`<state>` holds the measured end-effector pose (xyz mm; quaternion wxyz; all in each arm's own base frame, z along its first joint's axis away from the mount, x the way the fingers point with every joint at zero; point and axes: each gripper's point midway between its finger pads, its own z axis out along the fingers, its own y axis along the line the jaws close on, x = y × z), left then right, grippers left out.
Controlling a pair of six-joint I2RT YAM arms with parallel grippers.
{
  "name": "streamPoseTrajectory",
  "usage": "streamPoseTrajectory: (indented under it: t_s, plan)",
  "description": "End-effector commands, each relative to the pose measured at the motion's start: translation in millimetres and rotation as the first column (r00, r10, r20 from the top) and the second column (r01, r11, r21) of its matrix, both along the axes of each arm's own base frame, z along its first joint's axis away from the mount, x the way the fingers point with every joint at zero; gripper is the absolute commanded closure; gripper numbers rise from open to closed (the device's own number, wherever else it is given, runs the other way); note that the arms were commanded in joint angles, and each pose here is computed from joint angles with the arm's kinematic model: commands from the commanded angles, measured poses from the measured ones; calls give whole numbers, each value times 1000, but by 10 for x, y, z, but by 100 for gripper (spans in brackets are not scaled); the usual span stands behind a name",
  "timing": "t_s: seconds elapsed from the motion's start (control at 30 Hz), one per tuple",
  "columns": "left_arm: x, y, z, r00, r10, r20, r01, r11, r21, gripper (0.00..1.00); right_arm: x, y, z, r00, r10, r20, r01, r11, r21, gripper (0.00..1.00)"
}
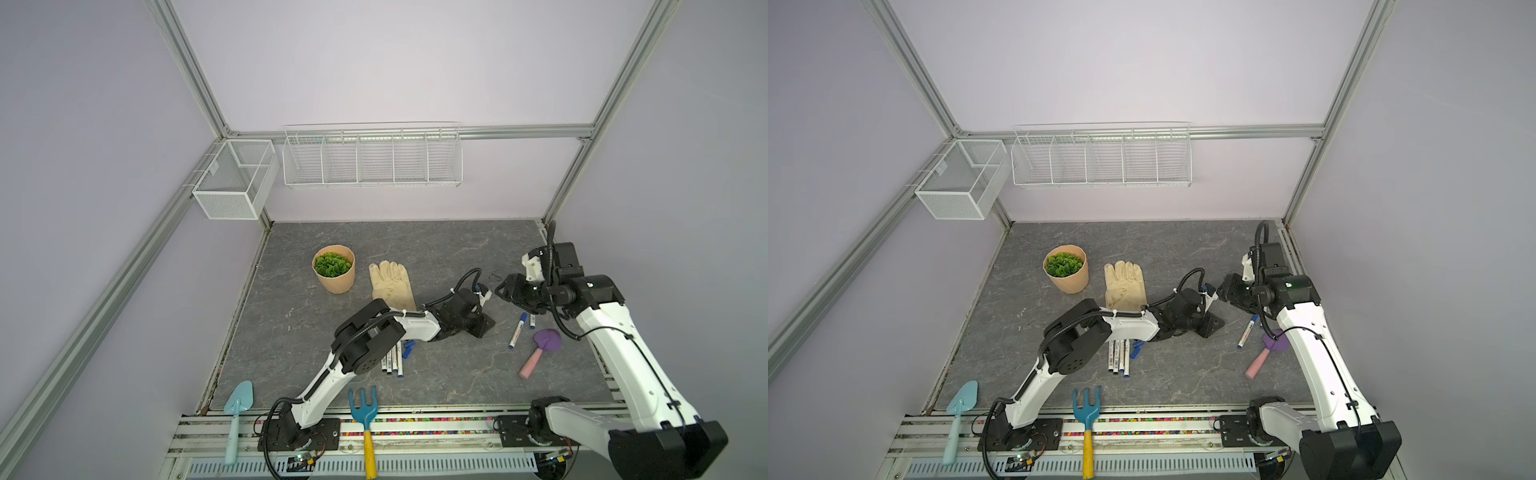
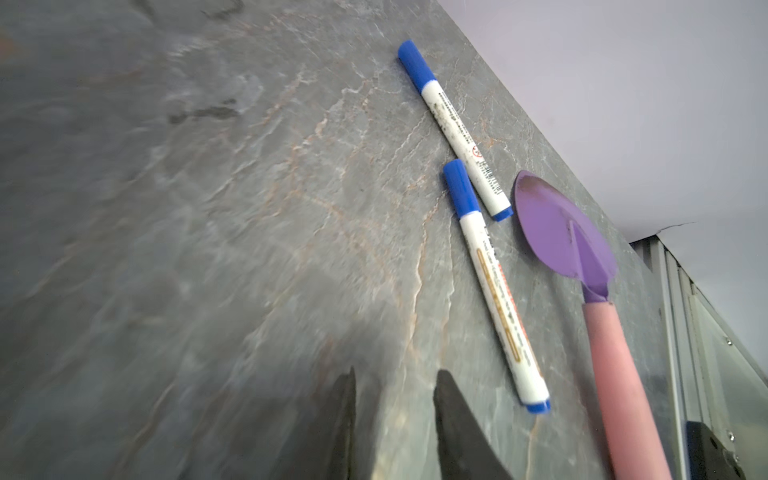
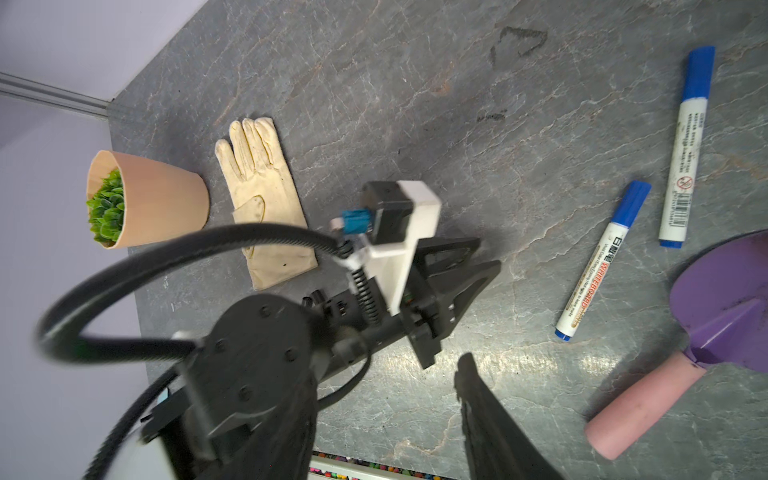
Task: Insert the pens into the pen caps
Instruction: 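Carry the capped marker with the left gripper beside the other capped marker and release, then move the left gripper back over the group of uncapped white markers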
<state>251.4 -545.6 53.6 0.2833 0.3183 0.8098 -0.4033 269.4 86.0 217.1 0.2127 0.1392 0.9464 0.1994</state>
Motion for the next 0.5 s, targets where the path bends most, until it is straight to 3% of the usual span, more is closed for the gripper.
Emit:
streamPoseTrajectory:
  t_s: [0.0, 0.17, 0.33, 0.47]
  plan:
    - [248, 282, 718, 982, 130, 137, -116, 987, -108, 65, -48, 102, -163, 998, 58, -33, -58, 998, -10, 44]
    - [175, 1121, 831, 933, 303, 192, -300, 953, -47, 60, -30, 323, -261, 989, 147, -26, -148, 987, -57, 44]
    - [41, 2160, 826, 827, 524, 203, -536, 844, 8, 59, 29, 440, -270, 983, 184, -9, -184, 981, -59, 44]
    - [-144, 2787, 671, 780, 583, 227, -618, 776, 130, 55, 42, 564, -351, 972, 230, -34, -232, 970, -77, 44]
